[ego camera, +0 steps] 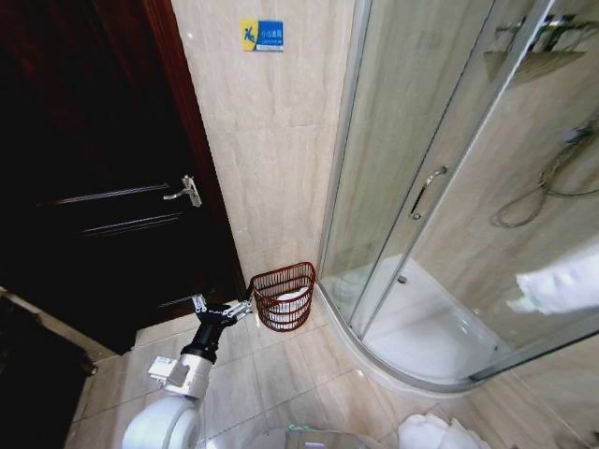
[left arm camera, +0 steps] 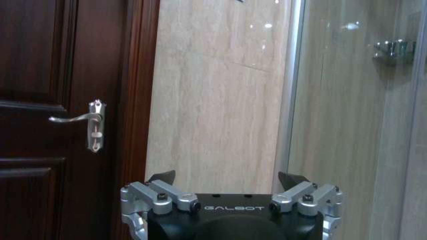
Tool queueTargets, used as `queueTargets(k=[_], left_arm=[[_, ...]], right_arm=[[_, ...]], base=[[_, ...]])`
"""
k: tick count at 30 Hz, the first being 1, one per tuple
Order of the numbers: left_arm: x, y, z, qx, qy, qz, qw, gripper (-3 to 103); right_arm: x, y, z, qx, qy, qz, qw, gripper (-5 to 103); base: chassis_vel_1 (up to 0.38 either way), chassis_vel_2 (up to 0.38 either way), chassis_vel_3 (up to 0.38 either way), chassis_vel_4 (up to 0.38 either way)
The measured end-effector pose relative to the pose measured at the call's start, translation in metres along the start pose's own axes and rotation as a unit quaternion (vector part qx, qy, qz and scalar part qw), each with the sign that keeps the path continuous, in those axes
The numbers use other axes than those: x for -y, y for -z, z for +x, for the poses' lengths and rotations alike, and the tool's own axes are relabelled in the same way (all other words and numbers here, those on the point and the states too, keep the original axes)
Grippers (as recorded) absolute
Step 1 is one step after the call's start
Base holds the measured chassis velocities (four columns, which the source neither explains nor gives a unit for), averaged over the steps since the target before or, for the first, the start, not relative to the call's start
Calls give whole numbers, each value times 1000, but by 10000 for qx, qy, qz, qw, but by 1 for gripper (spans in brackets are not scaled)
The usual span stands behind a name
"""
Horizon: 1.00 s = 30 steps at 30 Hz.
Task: Discard the used towel into the hamper.
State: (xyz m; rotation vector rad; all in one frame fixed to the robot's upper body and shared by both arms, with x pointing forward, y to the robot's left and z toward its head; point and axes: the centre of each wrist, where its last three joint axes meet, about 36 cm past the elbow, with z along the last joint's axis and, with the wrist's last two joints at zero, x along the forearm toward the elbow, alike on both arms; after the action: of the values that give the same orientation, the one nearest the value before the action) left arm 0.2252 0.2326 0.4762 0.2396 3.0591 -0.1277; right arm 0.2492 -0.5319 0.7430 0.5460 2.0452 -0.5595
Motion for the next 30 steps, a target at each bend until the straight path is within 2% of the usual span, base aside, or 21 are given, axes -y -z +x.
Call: queueTargets(k=[3, 12, 24, 30], left_arm=[[0, 0, 0, 0, 0, 0, 10000, 100], [0, 0, 0, 0, 0, 0, 10000, 100], [0, 0, 0, 0, 0, 0, 10000, 100], [0, 0, 0, 0, 0, 0, 10000, 100]], right_arm=[[-2, -9, 29, -246, 60, -31, 9997, 10], [-11, -13, 73, -478, 65, -206, 9986, 10], [-5, -50, 134, -935, 90, -1, 9956, 10], [-1, -74, 160, -1070, 340, 171, 9935, 10]], base=[[0, 0, 0, 0], [0, 0, 0, 0], [0, 0, 0, 0], [0, 0, 0, 0]])
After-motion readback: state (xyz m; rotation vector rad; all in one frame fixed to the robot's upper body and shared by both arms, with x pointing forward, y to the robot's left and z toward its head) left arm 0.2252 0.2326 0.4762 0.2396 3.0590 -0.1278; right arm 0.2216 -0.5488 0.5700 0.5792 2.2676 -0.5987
